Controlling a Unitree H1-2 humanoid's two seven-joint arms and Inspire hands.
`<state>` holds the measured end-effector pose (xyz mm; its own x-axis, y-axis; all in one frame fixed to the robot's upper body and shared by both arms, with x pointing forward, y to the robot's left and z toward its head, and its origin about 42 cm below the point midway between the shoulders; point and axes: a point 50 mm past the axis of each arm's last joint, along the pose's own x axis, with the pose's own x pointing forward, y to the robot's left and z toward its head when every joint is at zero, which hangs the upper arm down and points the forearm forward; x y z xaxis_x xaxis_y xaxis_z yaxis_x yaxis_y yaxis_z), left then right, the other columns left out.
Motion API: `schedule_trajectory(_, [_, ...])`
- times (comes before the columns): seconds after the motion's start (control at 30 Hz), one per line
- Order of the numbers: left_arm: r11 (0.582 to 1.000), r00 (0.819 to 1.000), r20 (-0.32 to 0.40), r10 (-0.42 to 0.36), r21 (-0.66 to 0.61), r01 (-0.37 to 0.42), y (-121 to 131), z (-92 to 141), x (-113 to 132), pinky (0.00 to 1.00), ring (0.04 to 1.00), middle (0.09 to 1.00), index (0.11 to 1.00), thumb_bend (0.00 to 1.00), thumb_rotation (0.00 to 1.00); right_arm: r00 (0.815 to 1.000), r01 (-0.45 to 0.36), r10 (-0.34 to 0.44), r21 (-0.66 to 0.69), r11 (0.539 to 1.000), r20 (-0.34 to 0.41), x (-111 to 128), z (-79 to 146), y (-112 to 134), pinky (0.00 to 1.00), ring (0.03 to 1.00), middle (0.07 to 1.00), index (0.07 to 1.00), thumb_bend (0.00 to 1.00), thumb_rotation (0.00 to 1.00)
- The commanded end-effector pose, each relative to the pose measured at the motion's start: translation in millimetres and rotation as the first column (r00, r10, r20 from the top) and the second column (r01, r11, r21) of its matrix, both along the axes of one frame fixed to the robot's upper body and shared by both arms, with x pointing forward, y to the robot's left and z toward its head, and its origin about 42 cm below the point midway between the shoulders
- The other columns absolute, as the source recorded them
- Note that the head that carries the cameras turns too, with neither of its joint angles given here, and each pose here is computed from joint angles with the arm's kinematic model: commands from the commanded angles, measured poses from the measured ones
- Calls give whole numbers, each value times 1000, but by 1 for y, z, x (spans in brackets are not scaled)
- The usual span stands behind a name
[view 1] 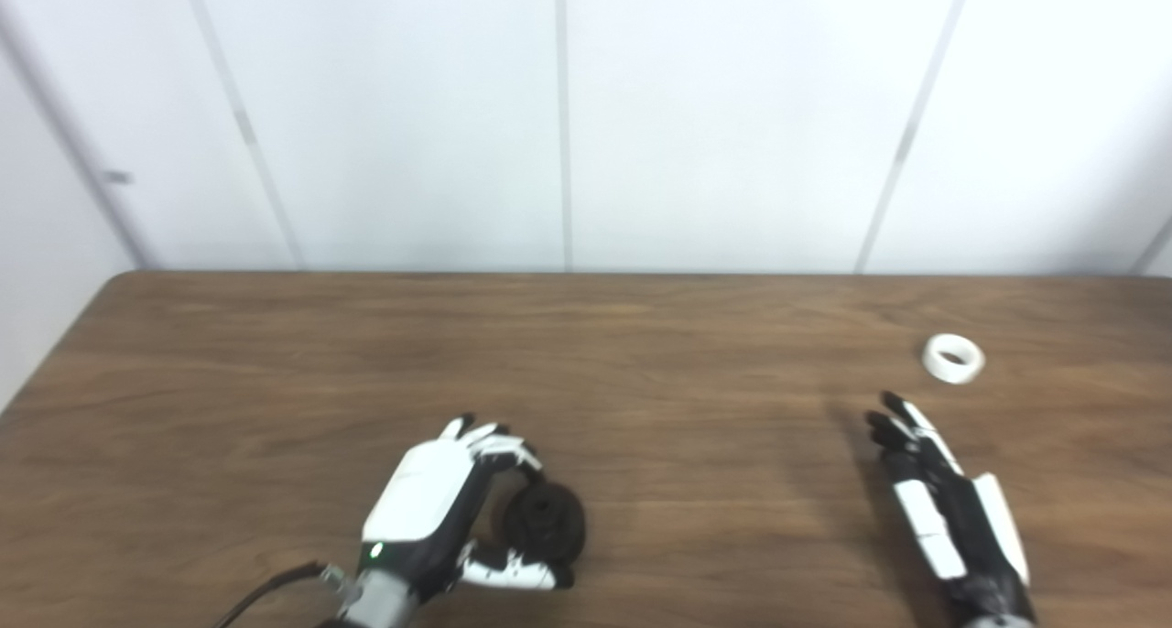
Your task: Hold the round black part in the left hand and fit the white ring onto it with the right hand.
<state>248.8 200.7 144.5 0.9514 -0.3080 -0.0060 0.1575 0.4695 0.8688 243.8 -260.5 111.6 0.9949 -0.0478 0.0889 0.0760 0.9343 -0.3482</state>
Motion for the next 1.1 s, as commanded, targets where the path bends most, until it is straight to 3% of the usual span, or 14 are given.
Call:
schedule_trajectory(0.0, [1000,998,60,-28,-4,28,-7,4,-2,1000,894,780,483,523,51,997,-11,12,15,1000,-77,-13,-15,11,817,858,865,906,593,1000])
schedule_trajectory(0.5, [998,999,-1,-52,26,52,-25,-32,-16,1000,904,797,484,523,50,997,4,-2,24,1000,-80,-16,-2,3,825,874,870,891,550,1000])
schedule_trajectory(0.73, [998,999,6,-53,37,53,-22,-34,-14,1000,900,794,485,523,50,999,19,-19,-17,1000,-27,-13,25,2,827,885,877,881,540,994])
schedule_trajectory(0.83, [997,998,4,-56,48,55,-21,-33,-13,1000,902,795,485,523,50,999,38,-38,-78,996,2,-12,44,-2,836,877,870,860,555,820])
schedule_trajectory(0.9, [997,998,1,-58,49,58,-20,-32,-12,1000,907,798,485,522,51,999,47,-45,-91,995,24,-10,55,-6,857,876,868,835,599,578])
schedule_trajectory(0.97, [997,998,5,-60,47,60,-19,-33,-11,1000,904,796,485,522,51,995,90,-82,-148,985,61,-4,72,-14,880,880,857,805,646,428])
schedule_trajectory(1.07, [997,998,7,-62,48,61,-17,-32,-10,1000,899,791,485,523,51,988,142,-123,-215,966,97,1,86,-22,876,867,831,758,721,315])
